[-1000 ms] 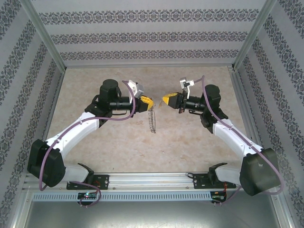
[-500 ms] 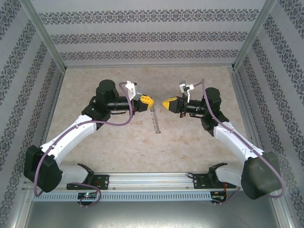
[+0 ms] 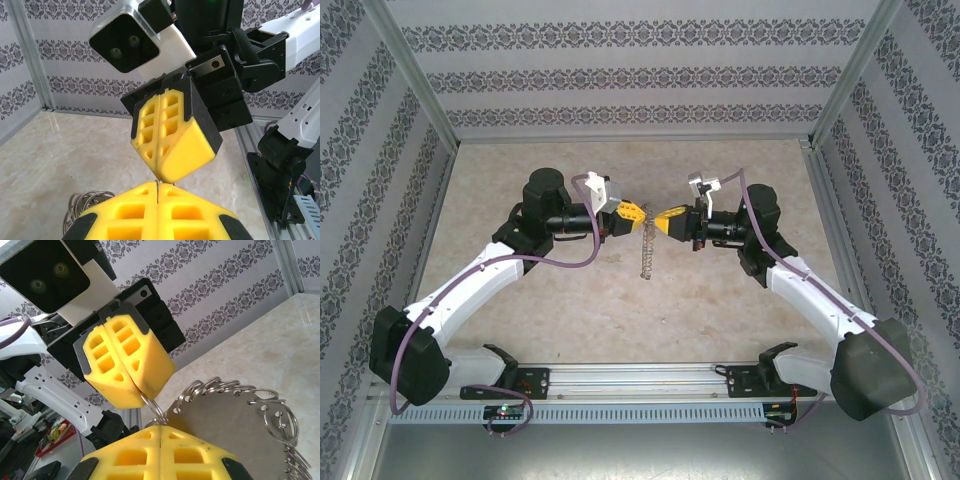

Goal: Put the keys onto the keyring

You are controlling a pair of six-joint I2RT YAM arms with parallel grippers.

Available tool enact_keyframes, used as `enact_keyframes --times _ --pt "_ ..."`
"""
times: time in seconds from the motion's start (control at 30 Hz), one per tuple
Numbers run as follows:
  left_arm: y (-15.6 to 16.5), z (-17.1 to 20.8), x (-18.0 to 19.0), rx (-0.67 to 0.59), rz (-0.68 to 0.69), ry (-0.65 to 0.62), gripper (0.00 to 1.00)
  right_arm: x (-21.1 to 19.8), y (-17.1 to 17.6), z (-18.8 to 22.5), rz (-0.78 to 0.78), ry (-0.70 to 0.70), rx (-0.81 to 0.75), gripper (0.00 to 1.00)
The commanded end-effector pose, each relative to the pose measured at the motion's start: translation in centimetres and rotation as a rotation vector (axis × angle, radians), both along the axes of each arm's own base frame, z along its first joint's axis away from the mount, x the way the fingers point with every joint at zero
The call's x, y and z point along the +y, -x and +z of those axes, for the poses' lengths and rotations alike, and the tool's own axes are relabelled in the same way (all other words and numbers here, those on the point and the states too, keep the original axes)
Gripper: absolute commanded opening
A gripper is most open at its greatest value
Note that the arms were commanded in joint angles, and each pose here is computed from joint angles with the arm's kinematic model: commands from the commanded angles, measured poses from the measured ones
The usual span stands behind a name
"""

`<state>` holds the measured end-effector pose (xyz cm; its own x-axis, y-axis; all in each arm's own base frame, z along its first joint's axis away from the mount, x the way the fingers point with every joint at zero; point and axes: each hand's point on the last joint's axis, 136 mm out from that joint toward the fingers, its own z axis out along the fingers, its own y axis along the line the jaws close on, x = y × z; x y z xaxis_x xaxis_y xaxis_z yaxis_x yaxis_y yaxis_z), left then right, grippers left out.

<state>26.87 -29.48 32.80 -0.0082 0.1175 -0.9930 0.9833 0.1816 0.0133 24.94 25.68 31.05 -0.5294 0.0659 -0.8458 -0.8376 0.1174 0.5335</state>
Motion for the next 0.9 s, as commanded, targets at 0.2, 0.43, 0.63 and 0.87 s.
enact_keyframes --times 0.2,0.43,0.63,0.87 --pt "0.5 2.3 -0.5 -0.082 -0.03 0.024 0.0 0.1 0.7 3.0 0.004 -0.029 -0.104 0.0" --pt "0.7 2.4 -0.8 -0.084 -0.043 0.026 0.0 0.3 -0.2 3.6 -0.014 -0.034 -0.119 0.0" --pt "0.9 2.4 -0.9 -0.084 -0.049 0.023 0.0 0.5 -1.0 3.2 -0.029 -0.029 -0.107 0.0" --pt "0.8 2.8 -0.9 -0.101 -0.032 0.038 0.0 0.1 -2.0 1.4 -0.057 -0.014 -0.066 0.0"
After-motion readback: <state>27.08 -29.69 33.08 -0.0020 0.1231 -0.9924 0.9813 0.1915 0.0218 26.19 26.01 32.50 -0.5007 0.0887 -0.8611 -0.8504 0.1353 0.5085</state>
